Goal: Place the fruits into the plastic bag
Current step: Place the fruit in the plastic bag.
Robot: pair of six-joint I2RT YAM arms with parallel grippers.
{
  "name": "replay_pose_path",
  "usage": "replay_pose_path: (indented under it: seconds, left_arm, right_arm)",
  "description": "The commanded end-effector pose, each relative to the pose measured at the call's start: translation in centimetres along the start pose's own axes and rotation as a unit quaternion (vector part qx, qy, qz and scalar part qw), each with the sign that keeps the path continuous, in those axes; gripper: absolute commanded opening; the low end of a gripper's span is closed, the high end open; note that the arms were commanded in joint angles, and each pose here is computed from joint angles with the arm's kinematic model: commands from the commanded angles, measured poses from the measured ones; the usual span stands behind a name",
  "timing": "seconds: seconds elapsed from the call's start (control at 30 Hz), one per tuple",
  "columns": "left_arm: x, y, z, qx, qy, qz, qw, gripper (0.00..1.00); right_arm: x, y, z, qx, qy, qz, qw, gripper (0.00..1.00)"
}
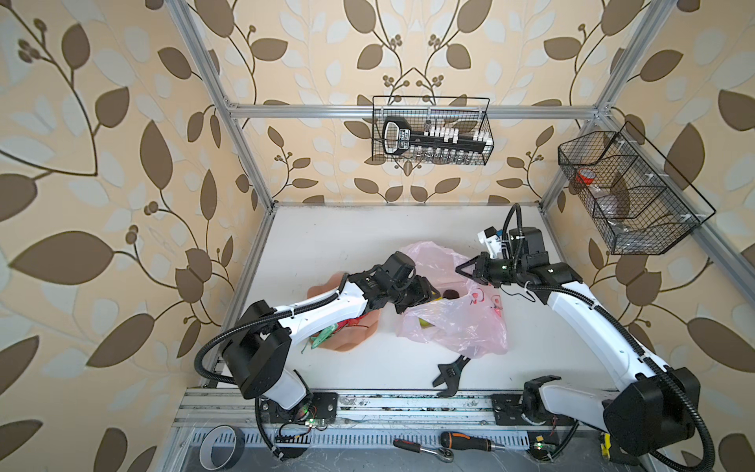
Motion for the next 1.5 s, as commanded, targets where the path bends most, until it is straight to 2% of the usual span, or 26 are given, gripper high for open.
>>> replay_pose_path:
  seconds: [0.0,0.3,0.47,0.57,0.7,0.9,1.0,1.43,1.47]
  left_arm:
    - [-2.9,-0.8,0.5,0.024,-0.039,0.021,0.999,0.57]
    - [-4.6,-2.5,3.8,0.050,-0.009,0.028,0.998,0.56]
    - [-4.5,-3.6,6.0,0.057,0.027,0.027,0.998,0.56]
    - [-4.5,-4.0,6.7,0.052,0.053,0.029,0.997,0.62]
    - [-4.2,-4.3,7.5,0.046,0.087,0.028,0.995,0.64]
    - [-3.8,-4.4,7.7,0.030,0.116,0.029,0.992,0.76]
    - [-4.0,-4.4,7.4,0.024,0.113,0.027,0.993,0.84]
    - [-5.9,-4.8,5.9,0.023,0.061,0.027,0.998,0.92]
    - [-6.0,-4.8,5.8,0.022,0.055,0.027,0.998,0.98]
  right_arm:
    - [-0.4,0.1,0.5,0.000,0.000,0.004,1.000,0.00]
    - [-0.3,0.6,0.9,-0.006,0.012,0.008,1.000,0.00]
    - [-0.3,0.6,1.1,-0.005,0.020,0.011,1.000,0.00]
    - [-0.5,0.5,1.3,-0.004,0.022,0.016,1.000,0.00]
    - [-0.5,0.4,1.3,-0.006,0.026,0.017,1.000,0.00]
    - [-0.2,0.4,1.1,-0.009,0.030,0.014,0.999,0.00]
    - [-0.1,0.5,0.9,-0.011,0.031,0.012,0.999,0.00]
    - [0.1,0.2,0.3,-0.010,0.028,0.008,1.000,0.00]
    - [0.2,0.2,0.2,-0.010,0.028,0.007,1.000,0.00]
Point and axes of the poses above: each gripper's point midway between its finger pads, its own z axis out along the fingers, its own x axis along the line the jaws close on, y = z × x, the point moved 6 cm from there along -z, back along the fingers, and after that the axes turned 13 degrees about -z, right-handed, at the moved point
